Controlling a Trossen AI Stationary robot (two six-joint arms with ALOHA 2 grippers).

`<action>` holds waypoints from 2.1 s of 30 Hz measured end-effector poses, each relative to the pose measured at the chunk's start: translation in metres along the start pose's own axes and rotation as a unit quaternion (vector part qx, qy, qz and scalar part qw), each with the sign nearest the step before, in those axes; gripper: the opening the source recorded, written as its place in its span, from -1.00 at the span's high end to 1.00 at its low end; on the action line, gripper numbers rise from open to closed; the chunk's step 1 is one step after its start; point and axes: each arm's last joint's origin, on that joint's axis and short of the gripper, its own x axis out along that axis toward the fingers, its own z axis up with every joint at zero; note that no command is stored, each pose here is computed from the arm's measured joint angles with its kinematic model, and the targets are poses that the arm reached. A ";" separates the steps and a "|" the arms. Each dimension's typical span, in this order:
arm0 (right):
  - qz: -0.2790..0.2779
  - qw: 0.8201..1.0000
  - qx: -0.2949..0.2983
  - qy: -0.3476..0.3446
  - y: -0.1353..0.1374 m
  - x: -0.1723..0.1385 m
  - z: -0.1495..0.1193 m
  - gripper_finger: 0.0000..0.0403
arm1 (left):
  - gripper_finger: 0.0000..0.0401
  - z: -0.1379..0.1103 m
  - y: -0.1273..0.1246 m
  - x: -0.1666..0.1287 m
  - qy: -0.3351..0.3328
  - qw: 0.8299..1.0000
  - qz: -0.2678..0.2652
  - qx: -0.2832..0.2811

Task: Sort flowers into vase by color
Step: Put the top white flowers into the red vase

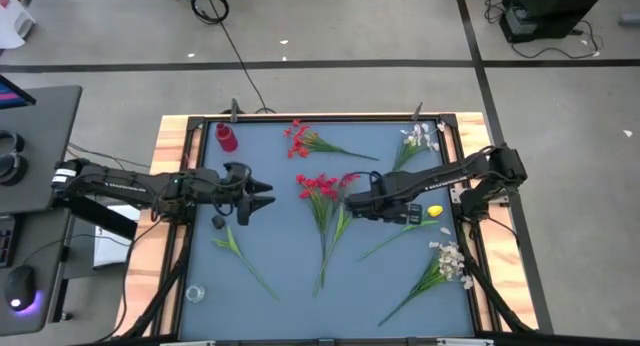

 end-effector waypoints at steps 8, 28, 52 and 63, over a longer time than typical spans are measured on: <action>0.000 0.999 0.039 0.011 0.006 0.016 0.029 -0.01 | -0.15 0.000 0.000 0.000 -0.002 1.000 0.005 0.000; -0.014 0.993 0.117 -0.031 -0.007 0.020 0.205 -0.01 | -0.15 0.006 0.010 0.000 -0.059 0.993 0.092 -0.041; 0.057 0.977 0.206 0.009 -0.032 0.087 0.231 0.33 | -0.15 -0.003 0.018 0.011 -0.038 0.987 0.142 -0.065; 0.071 0.989 0.126 -0.035 -0.027 0.078 0.217 0.94 | -0.15 0.000 0.023 0.012 -0.040 0.986 0.147 -0.072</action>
